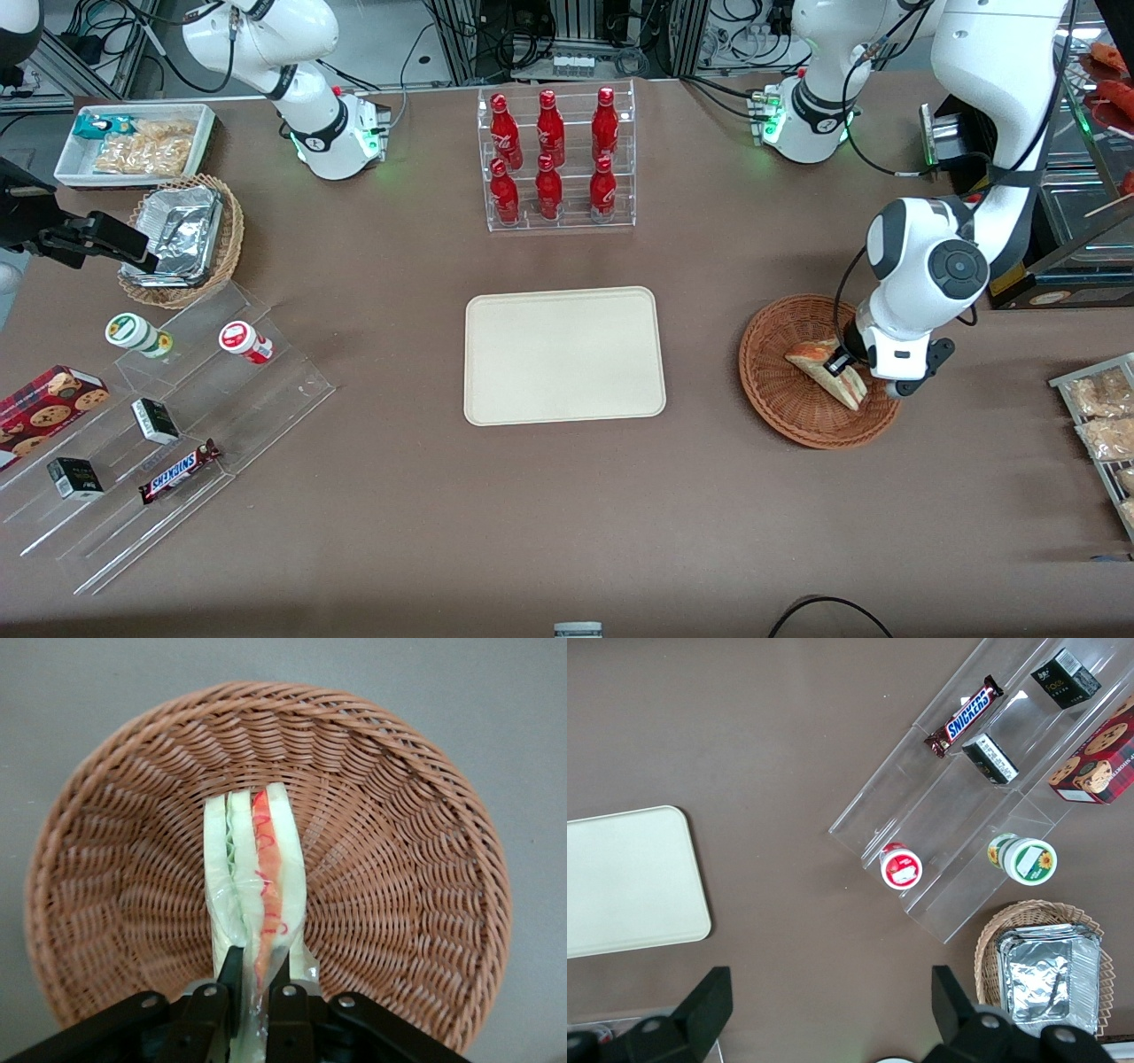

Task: Place sandwich from basket to tray
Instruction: 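Lift the sandwich and carry it with the left gripper over the cream tray, then lower the sandwich onto the tray and open the left gripper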

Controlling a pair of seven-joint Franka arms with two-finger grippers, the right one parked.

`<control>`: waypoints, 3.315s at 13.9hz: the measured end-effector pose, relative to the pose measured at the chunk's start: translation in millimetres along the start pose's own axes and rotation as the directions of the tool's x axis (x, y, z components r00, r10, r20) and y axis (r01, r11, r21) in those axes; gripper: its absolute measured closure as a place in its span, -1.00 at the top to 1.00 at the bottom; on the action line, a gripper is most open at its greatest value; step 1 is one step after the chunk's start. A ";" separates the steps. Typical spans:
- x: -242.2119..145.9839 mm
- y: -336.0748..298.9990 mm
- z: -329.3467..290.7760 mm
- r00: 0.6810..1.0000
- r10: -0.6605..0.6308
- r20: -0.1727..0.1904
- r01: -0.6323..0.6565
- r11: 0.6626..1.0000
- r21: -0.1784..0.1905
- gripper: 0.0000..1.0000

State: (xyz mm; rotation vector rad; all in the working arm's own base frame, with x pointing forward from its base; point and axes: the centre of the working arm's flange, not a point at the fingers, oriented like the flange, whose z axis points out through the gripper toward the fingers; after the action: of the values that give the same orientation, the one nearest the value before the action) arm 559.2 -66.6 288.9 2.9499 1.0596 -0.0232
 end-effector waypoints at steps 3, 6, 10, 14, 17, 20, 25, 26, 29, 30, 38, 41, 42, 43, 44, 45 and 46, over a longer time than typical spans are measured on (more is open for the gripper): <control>1.6 18.2 -77.4 0.999 0.028 0.032 -0.029 0.999 0.043 -0.69; -30.9 68.2 -155.1 0.991 0.126 0.041 -0.128 0.991 0.039 -0.69; -110.6 142.0 -156.9 0.953 0.297 0.065 -0.299 0.954 0.024 -0.69; -181.8 208.6 -112.2 0.895 0.430 0.118 -0.435 0.900 0.022 -0.74; -227.7 238.3 -86.8 0.856 0.499 0.137 -0.505 0.863 0.014 -0.74; -270.7 265.2 -57.0 0.820 0.562 0.108 -0.561 0.827 -0.042 -0.74; -337.7 286.3 -12.1 0.751 0.650 0.118 -0.649 0.759 -0.053 -0.74; -343.3 287.3 -8.2 0.740 0.662 0.118 -0.661 0.749 -0.051 -0.74; -350.8 294.2 10.1 0.711 0.700 0.062 -0.699 0.714 -0.049 -0.74; -353.0 296.2 20.1 0.703 0.709 0.052 -0.708 0.705 -0.051 -0.74; -362.1 305.3 56.8 0.694 0.719 0.018 -0.715 0.692 -0.101 -0.33; -356.0 307.8 44.9 0.705 0.710 0.010 -0.705 0.702 -0.099 0.30; -352.6 307.3 32.7 0.713 0.701 0.015 -0.698 0.711 -0.086 0.48; -348.1 305.4 13.3 0.726 0.687 0.020 -0.685 0.726 -0.068 0.71; -340.5 301.5 -10.6 0.749 0.663 0.020 -0.661 0.748 -0.051 0.89; -327.8 295.8 -38.2 0.774 0.633 0.013 -0.633 0.774 -0.037 0.99; -312.6 287.9 -67.2 0.797 0.604 0.005 -0.604 0.797 -0.025 0.99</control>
State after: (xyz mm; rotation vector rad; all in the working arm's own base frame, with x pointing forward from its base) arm 502.0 -486.8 361.6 3.1044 0.0640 -0.0245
